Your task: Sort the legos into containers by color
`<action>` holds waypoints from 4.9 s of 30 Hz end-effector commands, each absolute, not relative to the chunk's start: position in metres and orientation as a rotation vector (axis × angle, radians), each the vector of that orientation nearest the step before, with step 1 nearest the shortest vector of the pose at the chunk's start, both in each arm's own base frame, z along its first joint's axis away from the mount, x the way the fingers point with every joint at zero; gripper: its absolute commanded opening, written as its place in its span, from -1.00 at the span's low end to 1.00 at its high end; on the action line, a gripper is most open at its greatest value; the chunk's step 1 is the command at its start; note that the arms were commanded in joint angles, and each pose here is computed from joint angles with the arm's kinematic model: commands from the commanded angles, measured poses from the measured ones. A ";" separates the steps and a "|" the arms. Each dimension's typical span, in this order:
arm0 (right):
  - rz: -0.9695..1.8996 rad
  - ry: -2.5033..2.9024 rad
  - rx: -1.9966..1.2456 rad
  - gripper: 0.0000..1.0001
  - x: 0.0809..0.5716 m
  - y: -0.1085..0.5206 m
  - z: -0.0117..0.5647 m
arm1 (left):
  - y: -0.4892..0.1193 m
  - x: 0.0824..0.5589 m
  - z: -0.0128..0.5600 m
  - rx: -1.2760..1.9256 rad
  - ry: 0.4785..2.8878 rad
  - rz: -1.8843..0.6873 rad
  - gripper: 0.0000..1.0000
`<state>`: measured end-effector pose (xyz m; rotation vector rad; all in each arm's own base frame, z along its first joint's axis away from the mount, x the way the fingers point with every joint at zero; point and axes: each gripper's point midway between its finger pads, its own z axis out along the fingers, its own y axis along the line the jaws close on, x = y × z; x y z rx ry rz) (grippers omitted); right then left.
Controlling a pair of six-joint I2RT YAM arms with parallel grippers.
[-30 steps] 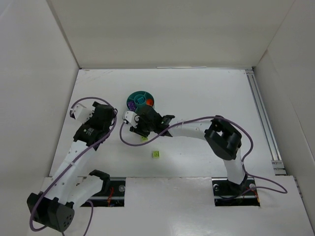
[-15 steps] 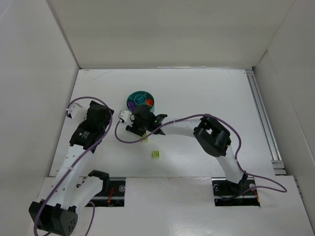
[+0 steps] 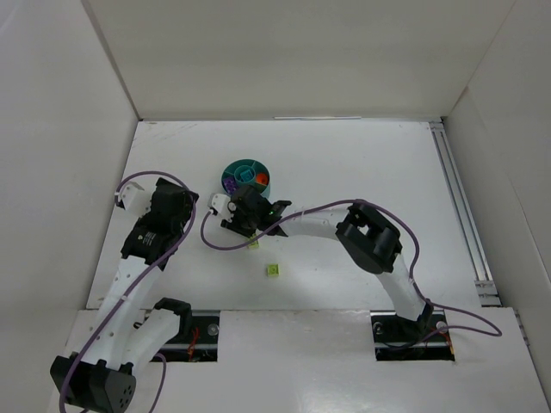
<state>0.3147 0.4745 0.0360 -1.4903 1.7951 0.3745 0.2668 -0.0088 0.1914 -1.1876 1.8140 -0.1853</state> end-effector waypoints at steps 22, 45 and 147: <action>0.402 1.686 -1.443 -0.73 0.321 0.491 0.083 | -0.004 0.269 0.193 -1.180 1.792 -0.169 1.00; 0.418 1.646 -1.458 -0.28 0.320 0.495 0.088 | -0.006 0.271 0.192 -1.178 1.799 -0.178 1.00; 0.386 1.726 -1.446 -0.30 0.325 0.494 0.053 | -0.012 0.273 0.188 -1.155 1.827 -0.193 1.00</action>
